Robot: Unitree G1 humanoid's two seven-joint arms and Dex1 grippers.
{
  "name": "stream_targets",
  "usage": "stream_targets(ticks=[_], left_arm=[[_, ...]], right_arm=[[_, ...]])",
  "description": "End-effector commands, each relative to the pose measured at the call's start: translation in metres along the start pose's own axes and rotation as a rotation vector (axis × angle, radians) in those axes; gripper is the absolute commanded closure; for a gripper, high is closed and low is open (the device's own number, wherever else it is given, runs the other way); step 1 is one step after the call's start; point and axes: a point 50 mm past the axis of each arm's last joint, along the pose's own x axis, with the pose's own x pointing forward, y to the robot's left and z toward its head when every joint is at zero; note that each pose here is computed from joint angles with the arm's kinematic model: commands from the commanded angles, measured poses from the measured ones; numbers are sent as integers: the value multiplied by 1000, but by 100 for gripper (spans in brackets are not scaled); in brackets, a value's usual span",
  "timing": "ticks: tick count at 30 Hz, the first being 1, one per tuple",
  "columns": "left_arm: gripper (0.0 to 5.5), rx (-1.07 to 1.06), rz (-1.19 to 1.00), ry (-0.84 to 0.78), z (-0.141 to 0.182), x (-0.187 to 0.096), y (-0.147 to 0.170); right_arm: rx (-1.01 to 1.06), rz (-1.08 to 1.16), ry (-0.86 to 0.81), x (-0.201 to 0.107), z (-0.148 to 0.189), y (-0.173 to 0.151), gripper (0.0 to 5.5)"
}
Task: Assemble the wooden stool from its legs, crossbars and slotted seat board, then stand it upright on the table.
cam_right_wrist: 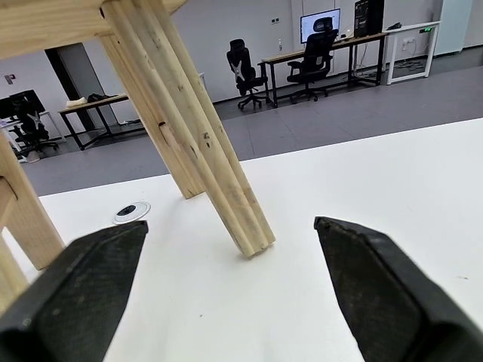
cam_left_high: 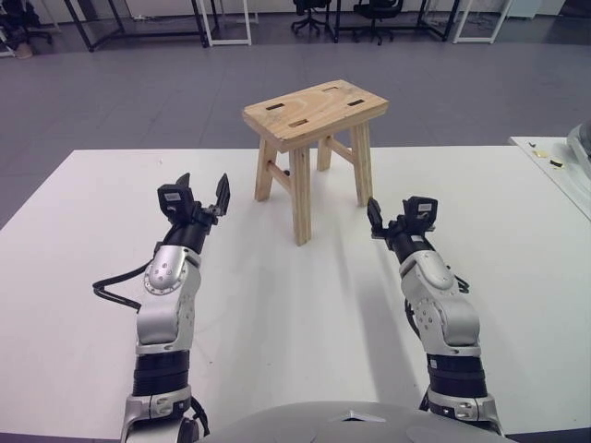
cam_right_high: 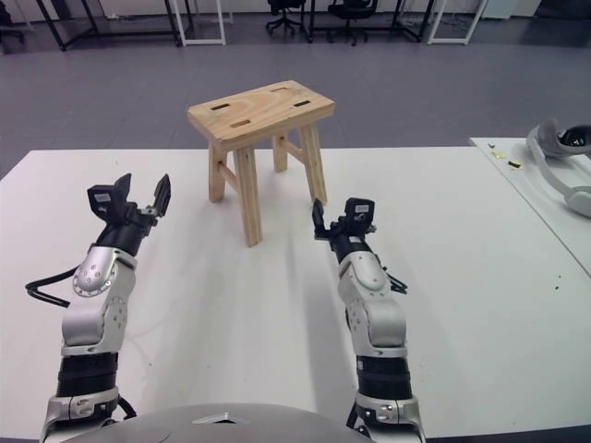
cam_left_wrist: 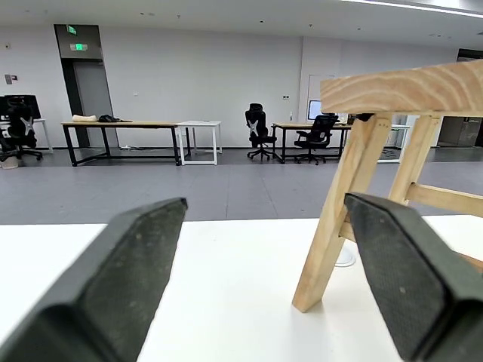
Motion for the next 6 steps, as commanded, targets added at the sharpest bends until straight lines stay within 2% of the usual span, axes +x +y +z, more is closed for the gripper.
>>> stream_targets(ticks=[1,6], left_arm=[[166,7,-6,-4,5,4,5],[166,-10,-30,-7,8,5,-6]], right_arm=[[-8,-22,-3,-3,0,2,137],[-16,-55,-39,1,10,-4,137]])
